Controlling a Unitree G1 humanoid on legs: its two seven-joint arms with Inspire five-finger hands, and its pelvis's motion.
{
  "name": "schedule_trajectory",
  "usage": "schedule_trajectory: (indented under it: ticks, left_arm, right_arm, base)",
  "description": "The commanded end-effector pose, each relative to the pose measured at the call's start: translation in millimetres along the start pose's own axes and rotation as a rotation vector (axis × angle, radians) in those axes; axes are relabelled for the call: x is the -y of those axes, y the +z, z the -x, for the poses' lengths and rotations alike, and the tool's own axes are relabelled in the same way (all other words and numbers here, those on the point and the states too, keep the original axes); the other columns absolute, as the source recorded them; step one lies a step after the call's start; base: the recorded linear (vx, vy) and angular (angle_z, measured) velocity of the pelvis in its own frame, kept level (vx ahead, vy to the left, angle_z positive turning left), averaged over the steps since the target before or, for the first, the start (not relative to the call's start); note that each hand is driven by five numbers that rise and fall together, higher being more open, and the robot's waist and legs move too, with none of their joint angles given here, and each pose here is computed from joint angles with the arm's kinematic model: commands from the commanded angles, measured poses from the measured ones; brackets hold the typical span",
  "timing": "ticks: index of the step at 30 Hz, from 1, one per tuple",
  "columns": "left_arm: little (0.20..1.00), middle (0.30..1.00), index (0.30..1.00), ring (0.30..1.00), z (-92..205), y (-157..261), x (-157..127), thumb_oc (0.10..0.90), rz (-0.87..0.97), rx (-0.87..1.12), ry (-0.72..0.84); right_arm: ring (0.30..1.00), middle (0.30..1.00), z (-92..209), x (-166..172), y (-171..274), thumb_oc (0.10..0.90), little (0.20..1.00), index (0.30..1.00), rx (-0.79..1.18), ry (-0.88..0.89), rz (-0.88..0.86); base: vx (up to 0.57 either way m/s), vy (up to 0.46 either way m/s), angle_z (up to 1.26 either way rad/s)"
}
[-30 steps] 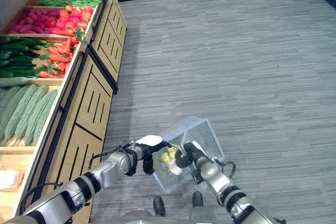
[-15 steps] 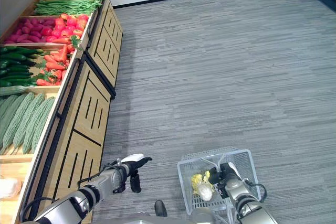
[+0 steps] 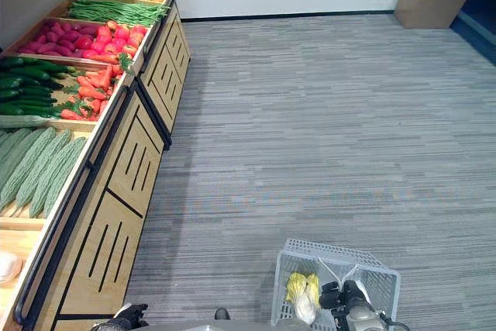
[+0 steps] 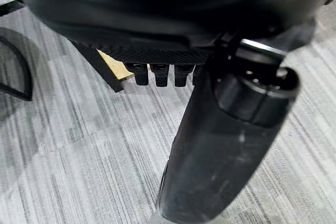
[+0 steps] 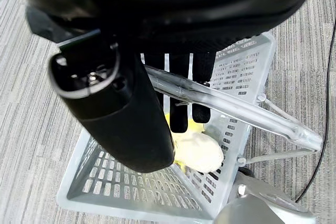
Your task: Get the vegetables into the basket
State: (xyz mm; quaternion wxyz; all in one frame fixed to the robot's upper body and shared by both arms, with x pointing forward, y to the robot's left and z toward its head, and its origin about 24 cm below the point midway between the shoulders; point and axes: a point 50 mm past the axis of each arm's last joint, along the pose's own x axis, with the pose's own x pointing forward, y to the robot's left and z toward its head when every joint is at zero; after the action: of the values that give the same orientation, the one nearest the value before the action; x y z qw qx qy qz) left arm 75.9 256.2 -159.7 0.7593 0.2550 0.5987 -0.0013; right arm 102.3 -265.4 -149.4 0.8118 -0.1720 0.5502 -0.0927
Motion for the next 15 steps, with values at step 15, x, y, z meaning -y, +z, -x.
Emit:
schedule_trajectory:
  ticks: [15]
  left_arm:
    - [1.0, 1.0, 1.0, 1.0, -2.2, 26.3, -2.3, 0.9, 0.14, 0.046, 0.05]
  right_arm:
    - [0.3, 0.3, 4.4, -5.1, -32.4, 0.4, 0.3, 0.3, -0.127, 0.012, 0.119]
  base:
    - [0.0, 0.002, 0.0]
